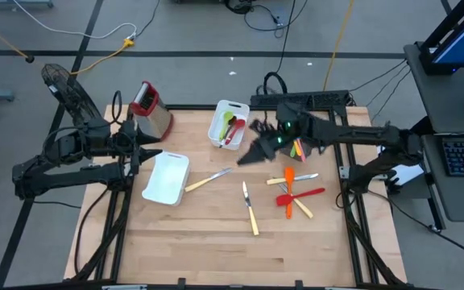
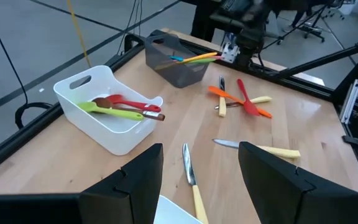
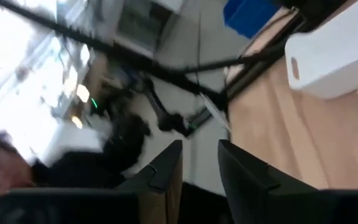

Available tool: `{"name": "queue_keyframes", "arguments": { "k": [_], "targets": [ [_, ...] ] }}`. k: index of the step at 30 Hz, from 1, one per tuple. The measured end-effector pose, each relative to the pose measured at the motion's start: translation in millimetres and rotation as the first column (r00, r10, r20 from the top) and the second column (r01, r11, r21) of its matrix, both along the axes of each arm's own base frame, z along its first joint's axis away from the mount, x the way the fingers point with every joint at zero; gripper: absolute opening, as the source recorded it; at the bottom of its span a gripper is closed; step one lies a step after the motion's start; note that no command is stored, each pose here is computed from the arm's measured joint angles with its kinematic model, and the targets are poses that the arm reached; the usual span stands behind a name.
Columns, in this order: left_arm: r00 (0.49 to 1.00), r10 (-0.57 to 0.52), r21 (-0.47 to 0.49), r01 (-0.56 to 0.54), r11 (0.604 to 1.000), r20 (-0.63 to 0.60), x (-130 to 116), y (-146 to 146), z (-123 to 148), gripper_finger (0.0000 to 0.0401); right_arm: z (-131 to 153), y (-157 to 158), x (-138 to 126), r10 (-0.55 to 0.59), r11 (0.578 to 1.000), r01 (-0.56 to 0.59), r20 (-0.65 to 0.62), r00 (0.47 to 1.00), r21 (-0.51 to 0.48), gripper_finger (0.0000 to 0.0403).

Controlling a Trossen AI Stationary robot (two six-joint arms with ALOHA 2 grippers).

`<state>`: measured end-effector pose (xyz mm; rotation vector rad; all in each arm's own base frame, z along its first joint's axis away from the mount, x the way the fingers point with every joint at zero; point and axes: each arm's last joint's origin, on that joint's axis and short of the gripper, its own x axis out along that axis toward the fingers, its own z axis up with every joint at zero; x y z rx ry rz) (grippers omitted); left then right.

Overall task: Pick & Place Kitchen Items
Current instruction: Put the red spatula into the black bin

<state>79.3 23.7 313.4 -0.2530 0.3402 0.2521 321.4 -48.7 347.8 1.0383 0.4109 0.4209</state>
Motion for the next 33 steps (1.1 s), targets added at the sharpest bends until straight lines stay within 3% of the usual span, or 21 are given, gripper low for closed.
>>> {"name": "queue_keyframes", "arguments": {
  "k": [4, 7, 15, 21, 24, 29, 33],
  "targets": [
    [1.000, 0.000, 0.000, 0.000, 1.000, 0.000, 0.0, 0.0, 0.0, 0.0216, 0.5, 26.9, -9.6, -0.018, 0.988, 0.015, -0.023, 1.000, -0.154, 0.0084],
    [1.000, 0.000, 0.000, 0.000, 1.000, 0.000, 0.0, 0.0, 0.0, 0.0216, -2.5, 39.7, -21.2, -0.082, 0.970, 0.054, -0.109, 0.991, -0.238, 0.0077],
    [1.000, 0.023, 0.031, -0.023, 0.999, -0.007, -0.2, 0.9, 0.0, 0.0216, -11.4, 68.8, -62.8, -0.241, 0.890, 0.061, -0.353, 0.904, -0.451, 0.0059],
    [0.999, 0.053, 0.060, -0.052, 0.997, -0.014, -0.5, 2.0, 0.1, 0.0216, -20.1, 81.2, -84.5, -0.197, 0.839, -0.107, -0.481, 0.855, -0.534, 0.0049],
    [0.999, 0.052, 0.060, -0.051, 0.997, -0.013, -0.4, 2.0, 0.2, 0.0216, -27.2, 86.3, -95.3, -0.154, 0.793, -0.239, -0.564, 0.811, -0.560, 0.0046],
    [0.999, 0.052, 0.060, -0.052, 0.997, -0.013, -0.4, 2.0, 0.2, 0.0216, -42.6, 91.0, -111.6, -0.135, 0.753, -0.384, -0.697, 0.704, -0.534, 0.0042],
    [0.999, 0.053, 0.060, -0.052, 0.997, -0.013, -0.4, 2.0, 0.2, 0.0216, -59.9, 95.2, -116.8, -0.081, 0.703, -0.484, -0.735, 0.673, -0.521, 0.0043]
  ]
}}
